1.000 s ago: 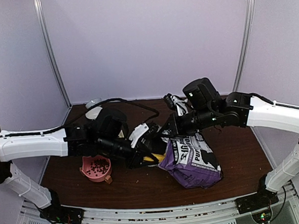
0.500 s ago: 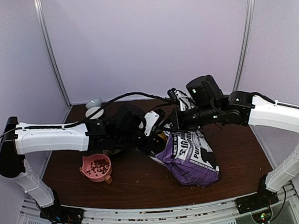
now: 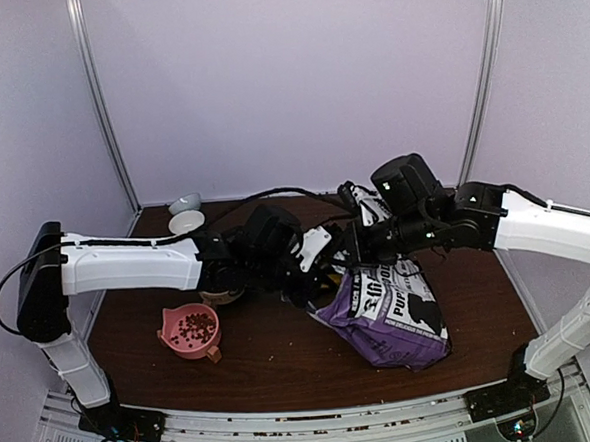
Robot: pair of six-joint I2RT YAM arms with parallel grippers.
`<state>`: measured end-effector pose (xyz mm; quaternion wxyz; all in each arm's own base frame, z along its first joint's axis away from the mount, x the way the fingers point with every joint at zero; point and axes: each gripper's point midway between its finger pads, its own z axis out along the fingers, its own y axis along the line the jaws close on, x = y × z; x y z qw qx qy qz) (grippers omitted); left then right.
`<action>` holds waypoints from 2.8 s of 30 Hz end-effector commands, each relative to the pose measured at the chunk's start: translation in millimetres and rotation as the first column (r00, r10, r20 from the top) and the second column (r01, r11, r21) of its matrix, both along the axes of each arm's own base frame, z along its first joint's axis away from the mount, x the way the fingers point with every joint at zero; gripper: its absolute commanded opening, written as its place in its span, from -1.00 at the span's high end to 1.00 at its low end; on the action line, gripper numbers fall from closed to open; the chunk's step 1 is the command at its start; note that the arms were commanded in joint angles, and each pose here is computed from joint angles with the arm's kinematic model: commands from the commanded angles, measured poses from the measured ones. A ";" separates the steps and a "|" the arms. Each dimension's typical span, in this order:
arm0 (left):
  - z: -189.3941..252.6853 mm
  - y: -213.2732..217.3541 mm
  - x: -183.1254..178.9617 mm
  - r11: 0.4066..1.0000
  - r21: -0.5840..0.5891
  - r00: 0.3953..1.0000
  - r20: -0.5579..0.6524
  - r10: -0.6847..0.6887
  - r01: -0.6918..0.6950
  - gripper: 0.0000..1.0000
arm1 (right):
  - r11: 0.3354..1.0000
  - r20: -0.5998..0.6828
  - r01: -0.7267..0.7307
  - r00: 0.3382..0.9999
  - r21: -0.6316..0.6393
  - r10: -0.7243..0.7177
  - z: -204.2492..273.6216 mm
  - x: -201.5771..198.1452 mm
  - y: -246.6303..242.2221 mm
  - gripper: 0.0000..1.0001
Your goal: Serve the pet food
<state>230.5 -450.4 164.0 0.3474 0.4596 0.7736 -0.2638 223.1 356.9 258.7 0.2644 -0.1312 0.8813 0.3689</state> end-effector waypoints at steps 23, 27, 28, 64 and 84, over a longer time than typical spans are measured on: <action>67.5 -0.6 45.6 0.911 -0.303 0.914 0.206 0.348 -0.279 1.00 | 0.994 0.109 0.009 0.994 0.110 -0.021 42.7 0.3 -12.9 1.00; 35.8 -16.7 43.1 0.956 -0.173 0.945 0.188 0.267 -0.236 1.00 | 0.993 0.111 0.020 0.993 0.114 -0.033 42.8 2.4 -13.4 1.00; 27.1 -17.9 39.0 0.966 -0.142 0.955 0.178 0.238 -0.214 1.00 | 0.993 0.112 0.022 0.993 0.117 -0.035 43.5 2.9 -13.3 1.00; 20.3 6.1 -130.3 0.924 -0.289 0.798 -0.478 -0.367 0.252 1.00 | 0.986 0.108 0.117 0.986 0.122 -0.130 43.2 12.2 -42.8 1.00; 88.6 57.7 -63.3 0.860 -0.431 0.696 -0.706 -0.132 -0.275 1.00 | 0.983 0.107 0.127 0.984 0.132 -0.141 44.9 12.8 -44.1 1.00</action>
